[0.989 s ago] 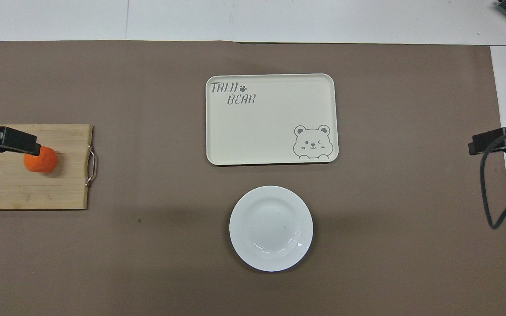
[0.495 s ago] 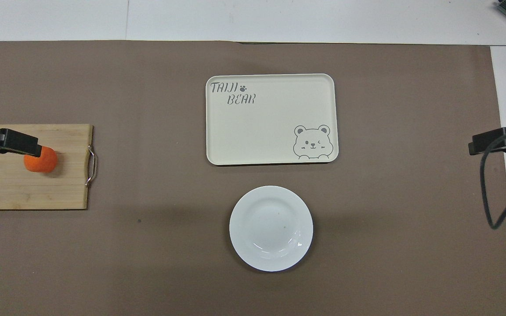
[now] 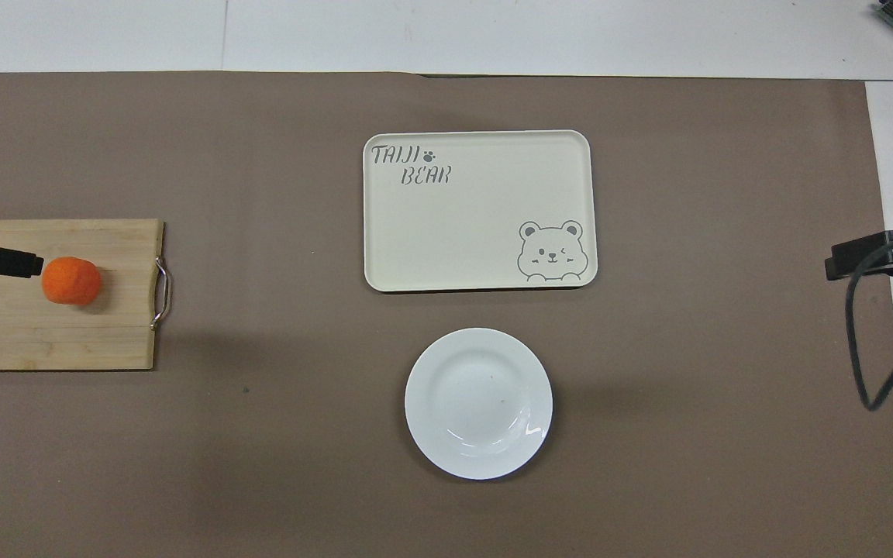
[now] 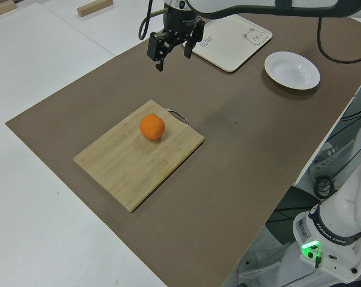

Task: Place orange and plate with both arms
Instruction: 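Lower the left gripper onto the orange on the cutting board and grasp it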

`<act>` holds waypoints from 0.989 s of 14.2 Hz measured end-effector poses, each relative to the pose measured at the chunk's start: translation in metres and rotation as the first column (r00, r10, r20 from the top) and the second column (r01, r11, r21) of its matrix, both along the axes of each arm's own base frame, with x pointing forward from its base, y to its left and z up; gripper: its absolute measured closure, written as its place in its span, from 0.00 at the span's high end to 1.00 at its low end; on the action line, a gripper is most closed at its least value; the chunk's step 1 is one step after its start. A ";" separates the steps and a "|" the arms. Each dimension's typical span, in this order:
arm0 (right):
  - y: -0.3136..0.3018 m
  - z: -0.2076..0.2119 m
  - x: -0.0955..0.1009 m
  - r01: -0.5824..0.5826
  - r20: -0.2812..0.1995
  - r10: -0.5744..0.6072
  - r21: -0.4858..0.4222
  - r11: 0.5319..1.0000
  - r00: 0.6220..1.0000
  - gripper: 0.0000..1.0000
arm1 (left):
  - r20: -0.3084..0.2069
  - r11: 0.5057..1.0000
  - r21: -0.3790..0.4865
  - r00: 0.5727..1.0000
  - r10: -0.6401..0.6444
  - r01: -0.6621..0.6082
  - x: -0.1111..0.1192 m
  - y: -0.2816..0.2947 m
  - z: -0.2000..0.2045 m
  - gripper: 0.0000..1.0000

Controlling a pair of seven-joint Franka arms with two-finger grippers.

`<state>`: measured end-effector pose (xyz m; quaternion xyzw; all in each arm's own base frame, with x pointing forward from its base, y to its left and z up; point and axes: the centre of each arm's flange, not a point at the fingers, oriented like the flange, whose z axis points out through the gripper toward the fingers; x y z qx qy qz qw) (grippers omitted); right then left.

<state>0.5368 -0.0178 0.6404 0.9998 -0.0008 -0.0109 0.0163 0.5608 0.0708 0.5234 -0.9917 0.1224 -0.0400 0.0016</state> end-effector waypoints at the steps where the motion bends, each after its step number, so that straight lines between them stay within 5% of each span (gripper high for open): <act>1: 0.001 -0.002 -0.003 0.001 -0.005 -0.001 0.004 1.000 1.000 1.00 | -0.002 1.000 0.001 1.000 0.000 0.000 0.001 0.007 -0.012 1.00; 14: 0.007 -0.003 -0.010 0.024 -0.010 -0.024 0.016 1.000 1.000 1.00 | -0.010 1.000 0.006 1.000 0.009 -0.009 0.027 0.039 -0.147 1.00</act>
